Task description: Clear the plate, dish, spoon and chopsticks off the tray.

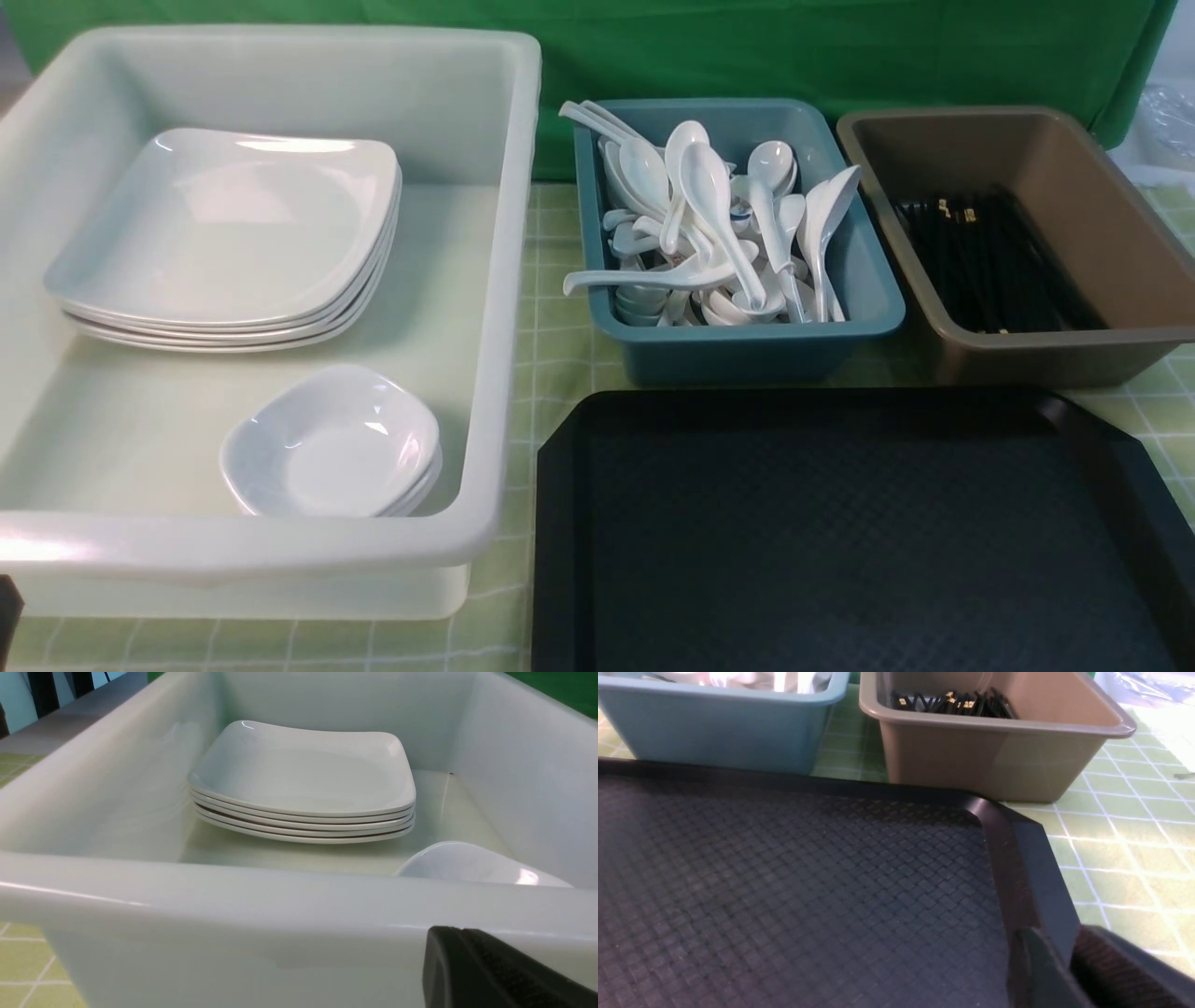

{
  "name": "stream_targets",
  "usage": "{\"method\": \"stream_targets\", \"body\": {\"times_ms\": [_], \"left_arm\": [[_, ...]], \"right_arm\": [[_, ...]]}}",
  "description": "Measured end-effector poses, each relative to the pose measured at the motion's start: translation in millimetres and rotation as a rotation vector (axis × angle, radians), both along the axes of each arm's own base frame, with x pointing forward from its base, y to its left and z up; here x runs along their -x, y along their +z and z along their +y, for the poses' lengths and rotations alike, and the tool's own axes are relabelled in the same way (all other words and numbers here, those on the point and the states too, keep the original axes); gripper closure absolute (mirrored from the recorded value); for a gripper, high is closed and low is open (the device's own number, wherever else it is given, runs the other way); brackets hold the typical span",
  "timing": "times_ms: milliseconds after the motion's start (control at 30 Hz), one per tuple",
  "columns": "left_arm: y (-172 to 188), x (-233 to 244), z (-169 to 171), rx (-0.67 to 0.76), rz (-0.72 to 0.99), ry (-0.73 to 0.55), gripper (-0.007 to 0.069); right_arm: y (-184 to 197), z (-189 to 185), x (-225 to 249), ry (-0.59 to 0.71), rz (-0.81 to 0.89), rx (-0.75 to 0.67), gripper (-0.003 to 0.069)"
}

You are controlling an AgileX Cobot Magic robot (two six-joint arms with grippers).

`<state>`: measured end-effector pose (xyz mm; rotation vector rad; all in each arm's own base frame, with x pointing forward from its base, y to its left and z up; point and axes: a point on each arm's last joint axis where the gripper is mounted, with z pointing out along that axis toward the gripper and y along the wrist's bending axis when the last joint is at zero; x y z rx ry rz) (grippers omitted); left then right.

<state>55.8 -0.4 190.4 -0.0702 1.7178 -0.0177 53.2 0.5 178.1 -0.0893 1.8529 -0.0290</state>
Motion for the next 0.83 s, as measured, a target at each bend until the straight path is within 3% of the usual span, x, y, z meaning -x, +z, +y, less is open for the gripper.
{"method": "stream_targets", "body": {"times_ms": [833], "left_arm": [[0.1, 0.0, 0.1, -0.003, -0.001, 0.001, 0.0615]], "right_arm": [[0.0, 0.0, 0.0, 0.0, 0.0, 0.0, 0.0424]]}}
